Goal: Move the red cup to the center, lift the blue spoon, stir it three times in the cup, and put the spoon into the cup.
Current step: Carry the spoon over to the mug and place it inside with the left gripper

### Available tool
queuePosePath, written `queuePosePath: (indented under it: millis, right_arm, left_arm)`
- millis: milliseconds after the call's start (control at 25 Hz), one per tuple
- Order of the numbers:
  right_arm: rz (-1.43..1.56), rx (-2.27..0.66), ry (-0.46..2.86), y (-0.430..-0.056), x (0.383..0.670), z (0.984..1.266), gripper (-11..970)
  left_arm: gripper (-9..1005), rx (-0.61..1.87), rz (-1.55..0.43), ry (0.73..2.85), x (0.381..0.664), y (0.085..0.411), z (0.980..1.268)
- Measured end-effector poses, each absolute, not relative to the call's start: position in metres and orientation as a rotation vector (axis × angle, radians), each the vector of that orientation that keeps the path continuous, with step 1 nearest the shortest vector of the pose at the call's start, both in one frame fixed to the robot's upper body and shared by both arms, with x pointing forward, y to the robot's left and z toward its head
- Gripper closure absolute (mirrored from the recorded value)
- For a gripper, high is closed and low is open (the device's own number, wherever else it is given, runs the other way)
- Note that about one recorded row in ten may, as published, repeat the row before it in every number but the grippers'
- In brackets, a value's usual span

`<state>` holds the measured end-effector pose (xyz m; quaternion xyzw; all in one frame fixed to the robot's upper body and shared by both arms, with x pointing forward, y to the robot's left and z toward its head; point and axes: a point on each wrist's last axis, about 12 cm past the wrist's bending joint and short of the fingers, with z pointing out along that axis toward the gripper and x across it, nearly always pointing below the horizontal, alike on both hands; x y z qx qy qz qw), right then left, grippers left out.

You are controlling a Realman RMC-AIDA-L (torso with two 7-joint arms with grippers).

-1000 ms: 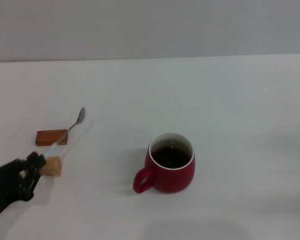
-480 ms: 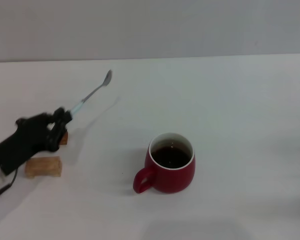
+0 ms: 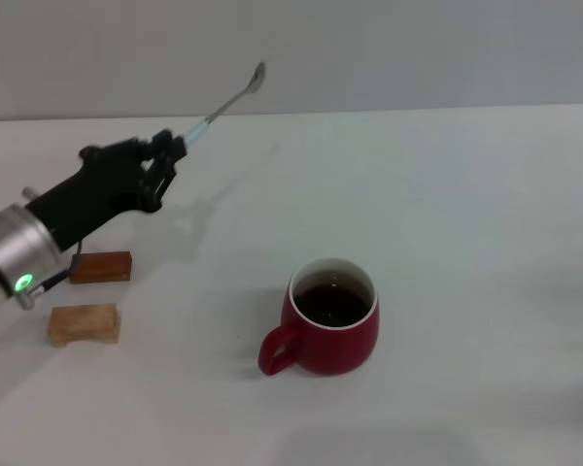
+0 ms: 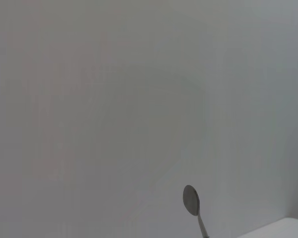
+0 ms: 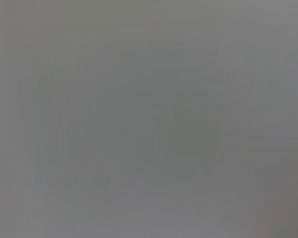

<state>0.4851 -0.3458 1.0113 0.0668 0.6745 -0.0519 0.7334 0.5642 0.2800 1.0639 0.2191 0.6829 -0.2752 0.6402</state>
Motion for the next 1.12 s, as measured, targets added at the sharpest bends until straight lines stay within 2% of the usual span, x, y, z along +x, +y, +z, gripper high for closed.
queuePosePath:
  millis: [200, 480, 720, 960, 1120]
  right_arm:
    - [-0.116, 0.125, 1.466, -0.348, 0.489, 1.016, 959]
    - [-0.119, 0.118, 1.457, -0.349, 0.492, 1.018, 959]
    - [-0.118, 0.116, 1.455, -0.349, 0.493, 1.018, 959]
    - [-0.117, 0.115, 1.462, -0.348, 0.493, 1.018, 959]
    - [-0.114, 0.104, 1.467, -0.347, 0.493, 1.017, 960]
  left_arm:
    - [863, 0.515, -0.643, 1.524, 0.586, 0.268, 1.082]
    - [863, 0.463, -0.771, 1.492, 0.592, 0.268, 1.1]
    - [863, 0.504, -0.956, 1.618, 0.598, 0.276, 1.123]
    - [863, 0.593, -1.032, 1.72, 0.596, 0.29, 1.141]
    - [863, 0.702, -1.034, 1.881, 0.594, 0.299, 1.15]
